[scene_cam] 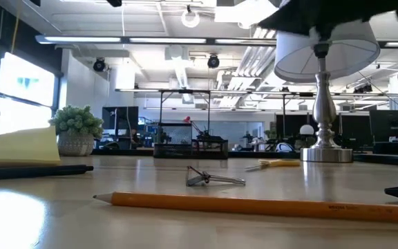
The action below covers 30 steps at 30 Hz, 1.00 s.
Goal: Pick and place office supplies into organizer
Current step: Put the top orange pencil into the top left slot of the desk organizer
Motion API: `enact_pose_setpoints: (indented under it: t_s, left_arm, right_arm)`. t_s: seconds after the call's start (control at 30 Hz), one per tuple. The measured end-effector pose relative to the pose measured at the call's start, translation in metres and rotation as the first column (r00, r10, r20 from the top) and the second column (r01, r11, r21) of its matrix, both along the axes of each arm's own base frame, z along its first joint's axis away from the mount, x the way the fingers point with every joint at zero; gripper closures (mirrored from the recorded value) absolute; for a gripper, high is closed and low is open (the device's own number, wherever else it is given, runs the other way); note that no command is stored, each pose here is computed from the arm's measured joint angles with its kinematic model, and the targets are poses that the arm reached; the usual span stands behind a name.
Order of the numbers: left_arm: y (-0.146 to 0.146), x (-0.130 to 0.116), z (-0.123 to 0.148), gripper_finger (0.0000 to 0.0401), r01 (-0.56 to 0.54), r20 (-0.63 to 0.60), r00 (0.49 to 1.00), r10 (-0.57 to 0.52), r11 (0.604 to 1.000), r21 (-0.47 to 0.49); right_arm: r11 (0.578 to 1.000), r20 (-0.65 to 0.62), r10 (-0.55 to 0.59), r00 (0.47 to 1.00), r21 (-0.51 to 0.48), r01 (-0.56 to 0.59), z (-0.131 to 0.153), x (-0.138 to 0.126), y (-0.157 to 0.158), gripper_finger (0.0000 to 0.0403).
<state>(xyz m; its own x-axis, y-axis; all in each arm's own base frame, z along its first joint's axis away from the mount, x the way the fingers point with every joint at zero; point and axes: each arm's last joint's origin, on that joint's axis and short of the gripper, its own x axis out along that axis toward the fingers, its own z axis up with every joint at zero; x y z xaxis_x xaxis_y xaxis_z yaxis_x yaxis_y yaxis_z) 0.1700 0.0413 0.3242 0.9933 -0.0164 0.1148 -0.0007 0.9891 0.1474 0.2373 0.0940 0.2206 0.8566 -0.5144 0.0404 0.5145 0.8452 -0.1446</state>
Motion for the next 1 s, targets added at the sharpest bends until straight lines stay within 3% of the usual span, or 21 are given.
enact_pose_setpoints:
  t_s: [0.13, 0.3, 0.5, 0.73, 1.0]
  left_arm:
    - [0.003, 0.011, -0.004, 0.0331, 0.006, 0.001, 1.000, -0.006, 0.999, -0.037]
    - [0.012, 0.040, -0.018, 0.0267, 0.015, -0.008, 1.000, -0.016, 0.996, -0.084]
    - [0.018, 0.074, -0.033, 0.0212, 0.172, 0.081, 0.983, -0.165, 0.982, -0.083]
    - [0.025, 0.097, -0.052, 0.0197, 0.178, 0.149, 0.975, -0.162, 0.979, -0.098]
    - [0.014, 0.115, -0.066, 0.0197, 0.193, 0.261, 0.951, -0.167, 0.978, -0.076]
  right_arm:
    - [0.993, 0.133, 0.116, 0.984, 0.000, -0.117, 0.012, -0.020, -0.004, 0.0397]
    - [0.975, 0.186, 0.223, 0.957, -0.053, -0.217, 0.017, -0.020, -0.008, 0.0397]
    - [0.953, 0.219, 0.301, 0.928, -0.103, -0.285, 0.023, -0.012, -0.018, 0.0397]
    - [0.933, 0.227, 0.357, 0.906, -0.132, -0.335, 0.024, -0.007, -0.028, 0.0397]
    - [0.917, 0.216, 0.399, 0.891, -0.071, -0.393, 0.006, 0.010, -0.043, 0.0396]
